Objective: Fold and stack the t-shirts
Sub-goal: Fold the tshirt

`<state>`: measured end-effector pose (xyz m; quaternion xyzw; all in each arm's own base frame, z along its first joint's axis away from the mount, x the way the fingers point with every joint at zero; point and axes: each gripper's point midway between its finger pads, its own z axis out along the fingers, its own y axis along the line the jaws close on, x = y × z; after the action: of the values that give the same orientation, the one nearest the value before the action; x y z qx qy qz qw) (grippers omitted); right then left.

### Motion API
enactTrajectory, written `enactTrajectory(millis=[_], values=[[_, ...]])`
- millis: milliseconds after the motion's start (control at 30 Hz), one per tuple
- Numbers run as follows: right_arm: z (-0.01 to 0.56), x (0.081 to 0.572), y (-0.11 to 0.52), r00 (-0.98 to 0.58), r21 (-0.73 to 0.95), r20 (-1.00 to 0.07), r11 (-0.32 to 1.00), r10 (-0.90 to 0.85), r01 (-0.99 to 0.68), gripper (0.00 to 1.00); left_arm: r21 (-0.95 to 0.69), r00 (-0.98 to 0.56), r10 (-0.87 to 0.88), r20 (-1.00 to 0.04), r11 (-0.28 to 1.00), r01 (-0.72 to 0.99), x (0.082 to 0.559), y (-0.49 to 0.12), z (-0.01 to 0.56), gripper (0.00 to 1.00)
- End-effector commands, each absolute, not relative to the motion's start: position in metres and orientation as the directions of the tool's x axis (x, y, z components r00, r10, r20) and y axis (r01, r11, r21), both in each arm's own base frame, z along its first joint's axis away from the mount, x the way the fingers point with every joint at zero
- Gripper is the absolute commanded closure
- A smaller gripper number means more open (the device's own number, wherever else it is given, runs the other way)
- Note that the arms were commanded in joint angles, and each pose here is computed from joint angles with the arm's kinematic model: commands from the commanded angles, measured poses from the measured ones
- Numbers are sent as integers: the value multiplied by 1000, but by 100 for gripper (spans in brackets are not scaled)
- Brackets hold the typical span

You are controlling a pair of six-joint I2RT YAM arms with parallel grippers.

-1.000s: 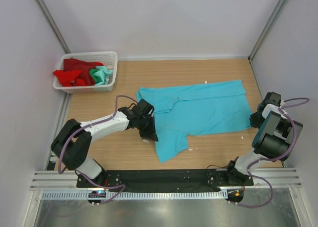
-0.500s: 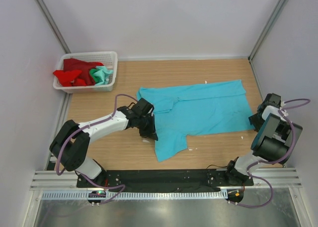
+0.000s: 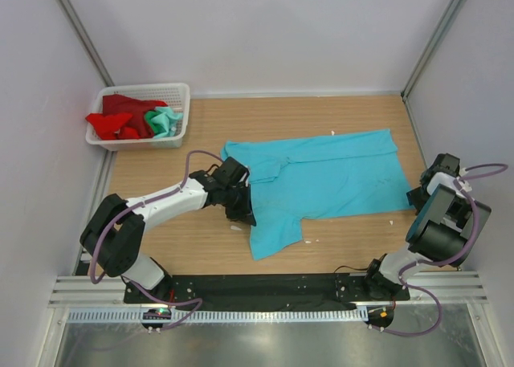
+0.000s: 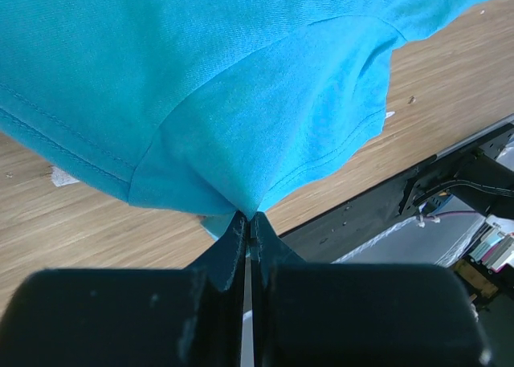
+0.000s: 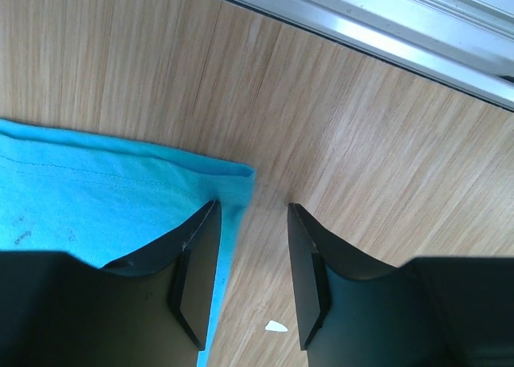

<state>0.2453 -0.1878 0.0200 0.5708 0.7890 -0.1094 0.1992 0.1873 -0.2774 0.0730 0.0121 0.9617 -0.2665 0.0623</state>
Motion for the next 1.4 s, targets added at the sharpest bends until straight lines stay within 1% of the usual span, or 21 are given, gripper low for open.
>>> enactTrajectory(millis=[0,67,167,233,267,367,500,667,733,833,900,1067,1200,1367], values=[[28,253,-201,-252,63,-477,319,842,946,56,-544,-988,8,-155,834,92,192,-283,89,100],[25,256,-203,-251,67,-476,319,843,945,56,-547,-988,10,-154,832,93,192,-284,89,100],[20,260,-203,-261,66,-462,327,847,943,59,-556,-987,9,-163,825,99,193,-285,91,100],[15,264,-203,-267,72,-454,334,850,940,68,-562,-987,10,-159,821,98,192,-286,91,100],[14,265,-204,-266,73,-452,333,852,940,79,-567,-987,7,-162,818,99,193,-287,91,100],[7,266,-203,-268,68,-435,328,859,942,98,-579,-986,3,-169,809,102,192,-288,92,100],[5,262,-198,-272,63,-426,328,863,942,99,-589,-982,8,-189,799,120,193,-288,97,100],[23,260,-186,-226,123,-407,298,885,947,99,-595,-969,19,-247,786,167,197,-288,114,100],[28,255,-182,-222,107,-393,284,892,953,98,-595,-963,24,-269,782,185,200,-290,123,100],[38,252,-184,-217,100,-405,279,888,955,99,-585,-954,24,-298,786,202,207,-291,133,100],[39,252,-183,-225,94,-396,283,890,954,99,-582,-953,16,-302,788,198,211,-292,135,100],[57,267,-192,-245,104,-429,317,869,943,99,-596,-967,21,-255,784,175,210,-295,129,100],[64,280,-195,-255,107,-430,330,866,938,99,-595,-977,-6,-213,794,125,212,-288,119,100],[76,302,-195,-274,129,-445,364,852,922,98,-601,-976,-52,-213,794,89,224,-280,121,100]])
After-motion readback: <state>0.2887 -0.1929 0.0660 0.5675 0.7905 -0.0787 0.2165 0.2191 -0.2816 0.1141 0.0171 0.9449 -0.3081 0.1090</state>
